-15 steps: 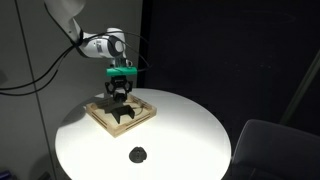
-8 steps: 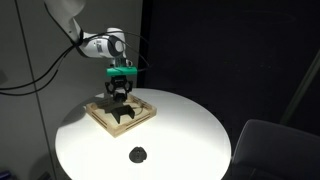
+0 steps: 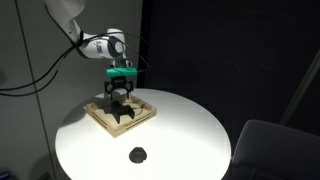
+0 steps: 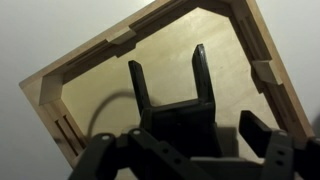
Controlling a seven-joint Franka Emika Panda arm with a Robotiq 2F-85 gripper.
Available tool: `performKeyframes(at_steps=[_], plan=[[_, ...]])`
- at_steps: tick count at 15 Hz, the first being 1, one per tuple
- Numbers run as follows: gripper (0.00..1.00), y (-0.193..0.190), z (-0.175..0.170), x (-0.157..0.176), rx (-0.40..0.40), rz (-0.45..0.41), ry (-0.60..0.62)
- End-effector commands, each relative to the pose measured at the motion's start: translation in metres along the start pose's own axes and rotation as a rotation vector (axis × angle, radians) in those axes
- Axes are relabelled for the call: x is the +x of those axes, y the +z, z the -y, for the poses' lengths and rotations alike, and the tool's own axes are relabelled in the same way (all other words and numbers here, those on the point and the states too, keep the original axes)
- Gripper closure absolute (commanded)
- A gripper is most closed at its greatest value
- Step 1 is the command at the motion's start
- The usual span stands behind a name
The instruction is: Pick up the black object on top of the other on the table and put it in the crate
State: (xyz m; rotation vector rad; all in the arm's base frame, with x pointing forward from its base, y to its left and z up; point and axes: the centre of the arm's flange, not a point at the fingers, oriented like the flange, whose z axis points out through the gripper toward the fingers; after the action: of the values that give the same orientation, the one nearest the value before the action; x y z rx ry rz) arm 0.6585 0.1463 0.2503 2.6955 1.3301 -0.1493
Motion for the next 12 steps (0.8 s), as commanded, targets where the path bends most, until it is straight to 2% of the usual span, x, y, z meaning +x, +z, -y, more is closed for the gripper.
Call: performKeyframes(at_steps=[1, 6, 12], plan=[[0.00, -0.002, -0.001, -0.002, -0.009, -0.006, 0.014], [0.01, -0.013, -0.001, -0.024, -0.004, -0.041, 0.088], [0.00, -0.024, 0.000, -0.090, 0.041, -0.090, 0.334]])
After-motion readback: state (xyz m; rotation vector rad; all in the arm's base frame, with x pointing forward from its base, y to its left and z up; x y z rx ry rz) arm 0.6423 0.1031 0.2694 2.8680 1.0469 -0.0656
